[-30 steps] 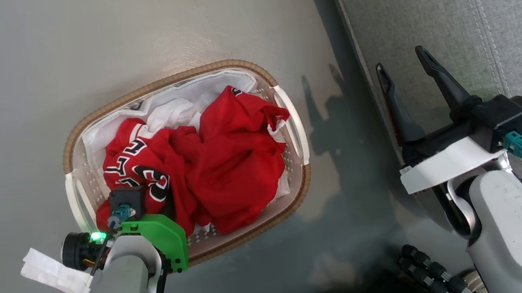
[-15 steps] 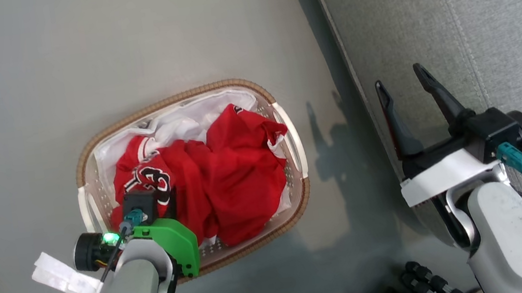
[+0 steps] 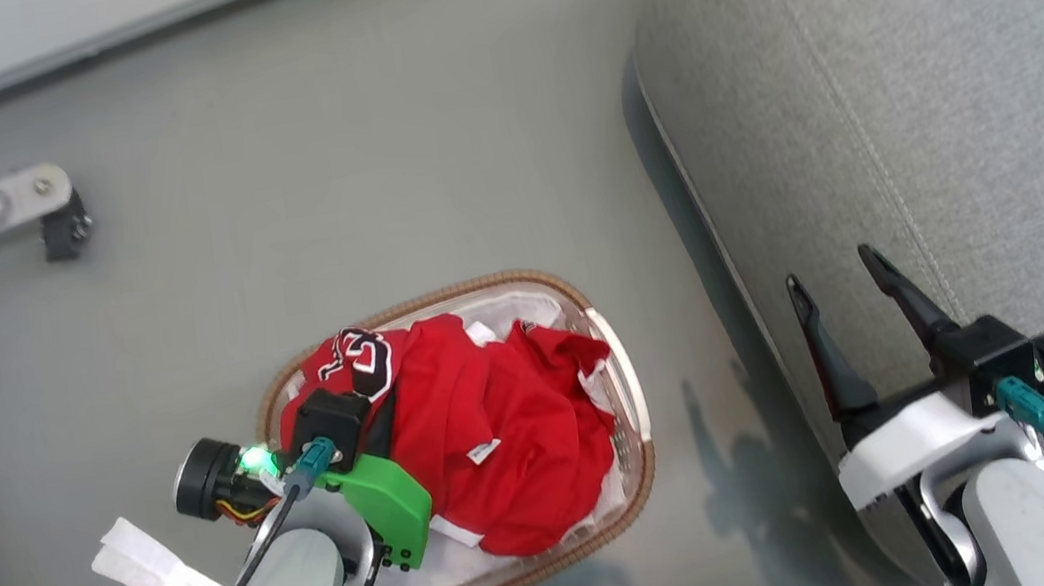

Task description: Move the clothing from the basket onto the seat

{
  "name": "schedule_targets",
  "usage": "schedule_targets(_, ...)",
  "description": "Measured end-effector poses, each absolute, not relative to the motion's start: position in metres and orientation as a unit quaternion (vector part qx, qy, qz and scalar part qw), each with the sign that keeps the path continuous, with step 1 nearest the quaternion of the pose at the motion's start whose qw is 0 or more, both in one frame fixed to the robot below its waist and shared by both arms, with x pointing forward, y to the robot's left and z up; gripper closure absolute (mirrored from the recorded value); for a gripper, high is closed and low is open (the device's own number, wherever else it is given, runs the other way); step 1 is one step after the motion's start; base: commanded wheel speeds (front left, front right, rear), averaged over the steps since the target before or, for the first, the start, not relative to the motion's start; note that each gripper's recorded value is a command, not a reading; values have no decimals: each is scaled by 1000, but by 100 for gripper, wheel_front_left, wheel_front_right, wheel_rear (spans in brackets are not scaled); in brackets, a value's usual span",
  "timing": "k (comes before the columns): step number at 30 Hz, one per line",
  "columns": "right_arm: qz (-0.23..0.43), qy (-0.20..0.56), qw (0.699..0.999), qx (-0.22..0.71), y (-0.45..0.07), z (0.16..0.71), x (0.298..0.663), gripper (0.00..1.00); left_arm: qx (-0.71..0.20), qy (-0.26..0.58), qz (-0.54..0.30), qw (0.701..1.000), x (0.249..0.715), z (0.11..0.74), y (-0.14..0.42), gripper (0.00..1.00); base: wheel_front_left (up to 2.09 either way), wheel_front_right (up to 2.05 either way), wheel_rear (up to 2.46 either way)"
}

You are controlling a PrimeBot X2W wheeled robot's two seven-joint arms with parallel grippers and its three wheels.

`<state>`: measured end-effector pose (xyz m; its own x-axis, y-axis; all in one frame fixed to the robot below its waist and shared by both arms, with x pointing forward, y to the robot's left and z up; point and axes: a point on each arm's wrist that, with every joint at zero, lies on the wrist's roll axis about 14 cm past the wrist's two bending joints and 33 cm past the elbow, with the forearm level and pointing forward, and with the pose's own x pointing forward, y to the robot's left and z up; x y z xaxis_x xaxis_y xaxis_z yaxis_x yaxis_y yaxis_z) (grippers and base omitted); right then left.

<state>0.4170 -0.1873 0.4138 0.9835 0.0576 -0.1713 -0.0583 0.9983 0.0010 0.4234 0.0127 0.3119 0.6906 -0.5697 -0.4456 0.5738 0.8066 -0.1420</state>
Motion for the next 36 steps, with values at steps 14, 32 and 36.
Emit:
schedule_targets(14,44,17,999,-6,-175,471,369,0,126,6,-369,921,436,481,-1,100,0,0,0)
schedule_targets(32,133,-115,984,-42,-116,561,380,0,192,-179,-401,878,425,635,-26,100,0,0,0)
schedule_targets(36,164,-135,975,-64,-95,575,390,0,191,-181,-410,874,422,637,-30,100,0,0,0)
